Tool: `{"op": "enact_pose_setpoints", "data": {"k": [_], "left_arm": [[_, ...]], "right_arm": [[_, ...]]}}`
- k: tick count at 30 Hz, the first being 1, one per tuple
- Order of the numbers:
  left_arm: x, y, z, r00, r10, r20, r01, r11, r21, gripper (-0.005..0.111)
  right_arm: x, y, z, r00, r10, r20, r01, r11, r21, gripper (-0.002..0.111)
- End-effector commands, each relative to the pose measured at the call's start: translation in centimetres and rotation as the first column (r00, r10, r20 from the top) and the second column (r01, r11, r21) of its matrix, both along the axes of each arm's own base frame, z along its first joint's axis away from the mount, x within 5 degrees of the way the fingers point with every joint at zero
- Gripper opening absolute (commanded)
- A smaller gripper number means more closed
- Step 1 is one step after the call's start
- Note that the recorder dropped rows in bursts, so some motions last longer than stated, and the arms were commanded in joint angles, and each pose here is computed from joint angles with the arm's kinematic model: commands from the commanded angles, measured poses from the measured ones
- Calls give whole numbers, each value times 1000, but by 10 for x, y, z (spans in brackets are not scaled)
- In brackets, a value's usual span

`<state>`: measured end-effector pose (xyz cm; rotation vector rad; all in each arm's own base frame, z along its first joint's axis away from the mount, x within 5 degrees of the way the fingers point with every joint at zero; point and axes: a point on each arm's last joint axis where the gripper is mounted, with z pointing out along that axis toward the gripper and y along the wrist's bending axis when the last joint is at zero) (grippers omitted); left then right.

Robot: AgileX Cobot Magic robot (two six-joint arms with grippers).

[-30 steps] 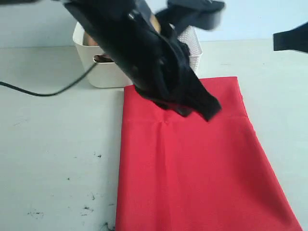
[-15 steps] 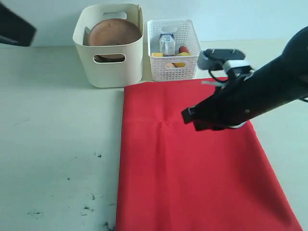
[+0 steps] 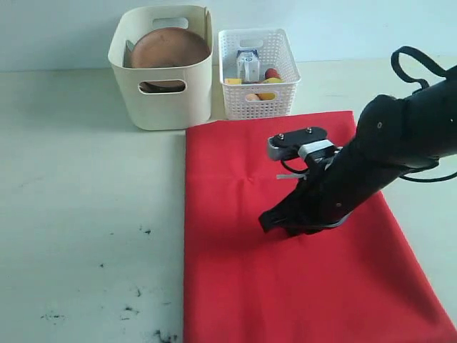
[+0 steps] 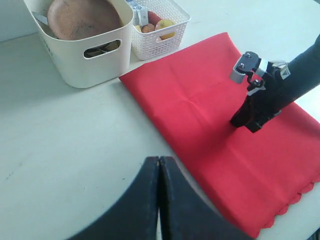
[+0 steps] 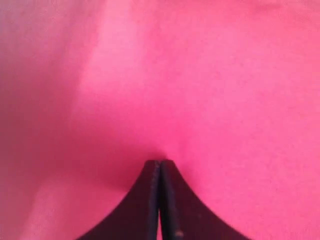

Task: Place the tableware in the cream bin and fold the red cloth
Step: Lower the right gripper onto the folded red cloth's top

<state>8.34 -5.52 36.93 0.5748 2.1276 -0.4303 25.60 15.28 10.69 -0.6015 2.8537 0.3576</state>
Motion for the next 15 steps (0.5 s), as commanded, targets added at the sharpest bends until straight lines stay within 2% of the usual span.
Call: {"op": "enact_pose_setpoints", "data": {"k": [1, 7, 10, 13, 15], "left_arm": [[-4, 1, 0, 1000, 5, 2, -5, 1000, -13, 0], [-4, 1, 0, 1000, 4, 0, -4, 1000, -15, 0], [-4, 1, 0, 1000, 4, 0, -4, 1000, -15, 0], [-4, 1, 0, 1000, 4, 0, -4, 1000, -15, 0], [-4, 1, 0, 1000, 4, 0, -4, 1000, -15, 0]], "right_arm": [[-2, -16, -10, 1000, 8, -17, -11, 986, -167, 0], [-6, -35, -11, 997, -48, -58, 23, 929, -368, 0], [-17, -51, -19, 992, -97, -84, 52, 904, -424, 0], [-24, -69, -19, 986, -150, -74, 107, 908, -406, 0], [-14, -67, 3, 981, -190, 30, 190, 925, -328, 0]]}}
